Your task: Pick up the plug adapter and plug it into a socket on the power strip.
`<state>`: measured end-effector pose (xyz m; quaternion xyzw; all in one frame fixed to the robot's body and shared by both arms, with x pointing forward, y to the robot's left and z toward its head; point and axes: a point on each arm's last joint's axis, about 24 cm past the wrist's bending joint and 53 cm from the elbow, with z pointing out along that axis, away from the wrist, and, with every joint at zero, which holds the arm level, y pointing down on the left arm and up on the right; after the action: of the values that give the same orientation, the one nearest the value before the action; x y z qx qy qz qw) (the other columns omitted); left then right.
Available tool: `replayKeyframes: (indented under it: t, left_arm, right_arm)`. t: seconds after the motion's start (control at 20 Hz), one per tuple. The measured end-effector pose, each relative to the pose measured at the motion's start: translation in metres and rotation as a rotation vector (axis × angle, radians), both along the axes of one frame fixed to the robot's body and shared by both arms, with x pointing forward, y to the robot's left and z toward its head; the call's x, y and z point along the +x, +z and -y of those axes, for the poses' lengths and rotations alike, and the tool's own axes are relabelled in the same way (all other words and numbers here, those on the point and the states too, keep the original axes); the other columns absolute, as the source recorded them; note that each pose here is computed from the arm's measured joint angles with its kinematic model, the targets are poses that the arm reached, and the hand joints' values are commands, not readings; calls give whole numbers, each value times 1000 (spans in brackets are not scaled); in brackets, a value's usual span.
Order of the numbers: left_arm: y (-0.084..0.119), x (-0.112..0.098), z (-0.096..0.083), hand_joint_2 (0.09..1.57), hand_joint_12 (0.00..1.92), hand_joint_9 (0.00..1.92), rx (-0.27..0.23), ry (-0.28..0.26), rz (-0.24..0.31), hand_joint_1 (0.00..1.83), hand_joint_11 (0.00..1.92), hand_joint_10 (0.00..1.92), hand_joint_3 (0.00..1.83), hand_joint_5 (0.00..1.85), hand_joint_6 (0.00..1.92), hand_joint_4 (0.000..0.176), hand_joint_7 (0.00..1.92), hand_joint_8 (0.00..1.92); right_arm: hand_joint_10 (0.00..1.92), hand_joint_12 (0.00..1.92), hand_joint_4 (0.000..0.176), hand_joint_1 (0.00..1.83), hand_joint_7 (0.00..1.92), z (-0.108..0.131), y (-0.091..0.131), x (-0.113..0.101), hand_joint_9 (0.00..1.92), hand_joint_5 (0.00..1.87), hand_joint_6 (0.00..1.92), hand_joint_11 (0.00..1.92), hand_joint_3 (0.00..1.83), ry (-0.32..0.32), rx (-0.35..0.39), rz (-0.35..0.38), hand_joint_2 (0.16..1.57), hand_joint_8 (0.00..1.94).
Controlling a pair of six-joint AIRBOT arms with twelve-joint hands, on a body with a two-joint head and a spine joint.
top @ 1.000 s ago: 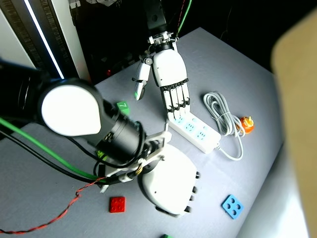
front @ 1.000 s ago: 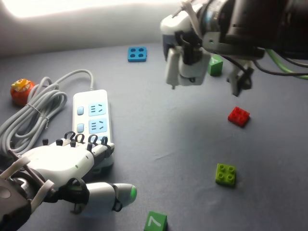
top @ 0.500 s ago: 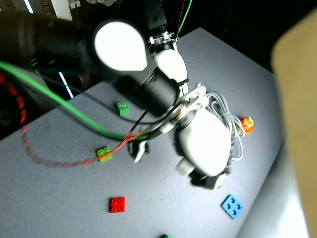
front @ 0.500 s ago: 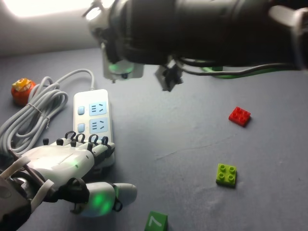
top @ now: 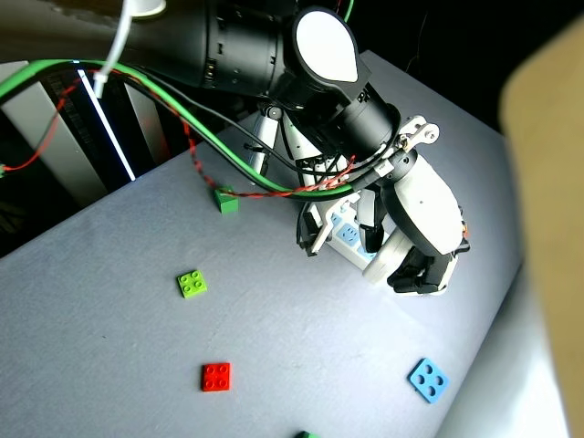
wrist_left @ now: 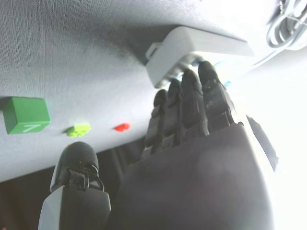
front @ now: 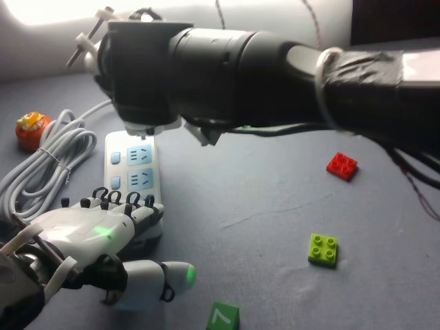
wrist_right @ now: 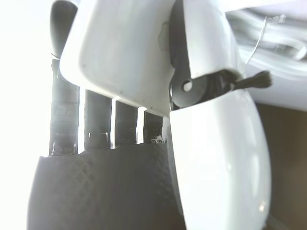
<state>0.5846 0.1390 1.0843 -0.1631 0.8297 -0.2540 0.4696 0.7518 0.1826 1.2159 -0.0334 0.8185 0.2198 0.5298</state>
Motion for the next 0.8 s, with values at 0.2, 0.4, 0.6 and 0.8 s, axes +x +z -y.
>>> replayKeyframes:
  t: [0.2, 0.4, 0.6, 0.8]
  left_arm:
    - [-2, -1, -1, 1191, 277, 130, 5, -3, -4, 0, 0, 6, 1, 62, 4, 0, 144, 7]
    - [-2, -1, -1, 1189, 248, 94, 6, -3, -4, 0, 0, 0, 0, 41, 0, 0, 99, 0]
    - [-3, -1, -1, 1189, 225, 105, 5, -2, -6, 0, 0, 1, 0, 49, 2, 0, 116, 3]
    - [-3, -2, 0, 1189, 181, 82, 4, -5, -7, 0, 0, 0, 0, 31, 0, 0, 89, 1]
  right_arm:
    - [87, 1150, 0, 1256, 1172, -9, 0, 0, 1289, 1029, 803, 756, 0, -7, 8, -3, 1064, 782]
    - [81, 1148, 0, 1258, 1169, -11, 0, -2, 1280, 1024, 799, 739, 0, -10, 18, -9, 1066, 797]
    - [613, 1111, 0, 1285, 1204, -16, -2, -5, 1092, 1058, 742, 772, 1, -11, 8, -13, 1050, 722]
    - [326, 1144, 0, 1264, 1192, -21, -11, -10, 1193, 1069, 725, 751, 0, -6, -9, -23, 1052, 759]
